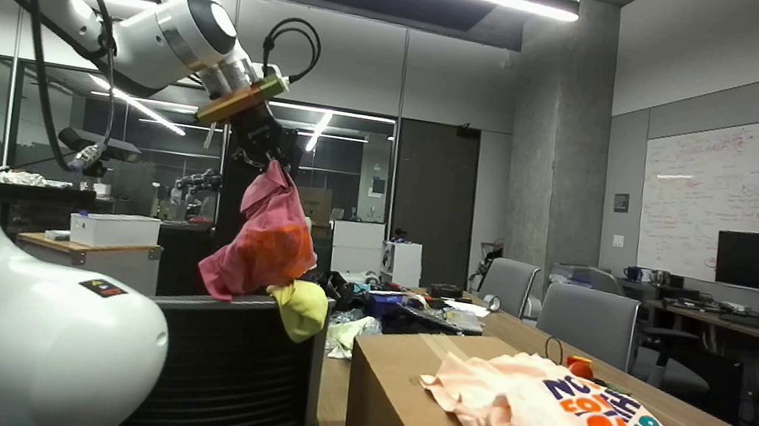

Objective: Put the peach shirt, pink shirt and the green towel on the top of the box

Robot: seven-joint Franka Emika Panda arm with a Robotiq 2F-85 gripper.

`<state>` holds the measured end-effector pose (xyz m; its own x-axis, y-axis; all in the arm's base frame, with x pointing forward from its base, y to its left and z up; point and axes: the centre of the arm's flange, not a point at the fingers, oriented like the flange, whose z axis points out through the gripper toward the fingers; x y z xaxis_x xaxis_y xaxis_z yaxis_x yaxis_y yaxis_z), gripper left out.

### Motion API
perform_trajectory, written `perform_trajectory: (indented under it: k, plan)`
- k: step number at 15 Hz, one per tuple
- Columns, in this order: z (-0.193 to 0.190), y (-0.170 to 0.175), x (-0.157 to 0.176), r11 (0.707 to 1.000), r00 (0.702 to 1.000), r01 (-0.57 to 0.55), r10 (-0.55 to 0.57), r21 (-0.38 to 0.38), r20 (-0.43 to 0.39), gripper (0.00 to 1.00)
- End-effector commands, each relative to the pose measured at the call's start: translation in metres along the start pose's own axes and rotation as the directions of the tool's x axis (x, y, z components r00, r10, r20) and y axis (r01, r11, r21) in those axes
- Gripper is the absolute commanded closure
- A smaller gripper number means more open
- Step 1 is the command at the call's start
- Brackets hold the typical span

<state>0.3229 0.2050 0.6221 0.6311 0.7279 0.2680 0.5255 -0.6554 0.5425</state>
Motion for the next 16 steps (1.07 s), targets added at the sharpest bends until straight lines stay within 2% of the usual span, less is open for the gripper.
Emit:
perform_trajectory:
  k: [1, 5, 8, 9, 11, 15, 16]
  plan:
    - [-0.006, 0.006, -0.009, 0.996, 0.997, -0.075, 0.076, -0.047, 0.029, 0.98]
    - [-0.005, 0.006, -0.013, 0.987, 0.985, -0.155, 0.158, -0.046, 0.07, 0.98]
    - [-0.003, 0.007, -0.014, 0.97, 0.966, -0.231, 0.238, -0.081, 0.097, 0.98]
    - [0.011, 0.057, -0.01, 0.947, 0.943, -0.301, 0.313, -0.108, 0.114, 0.98]
    - [0.011, 0.084, -0.01, 0.914, 0.916, -0.363, 0.386, -0.181, 0.11, 0.98]
    - [0.009, 0.144, -0.015, 0.806, 0.825, -0.509, 0.557, -0.303, 0.097, 0.98]
    - [0.005, 0.162, -0.014, 0.787, 0.806, -0.528, 0.583, -0.319, 0.102, 0.98]
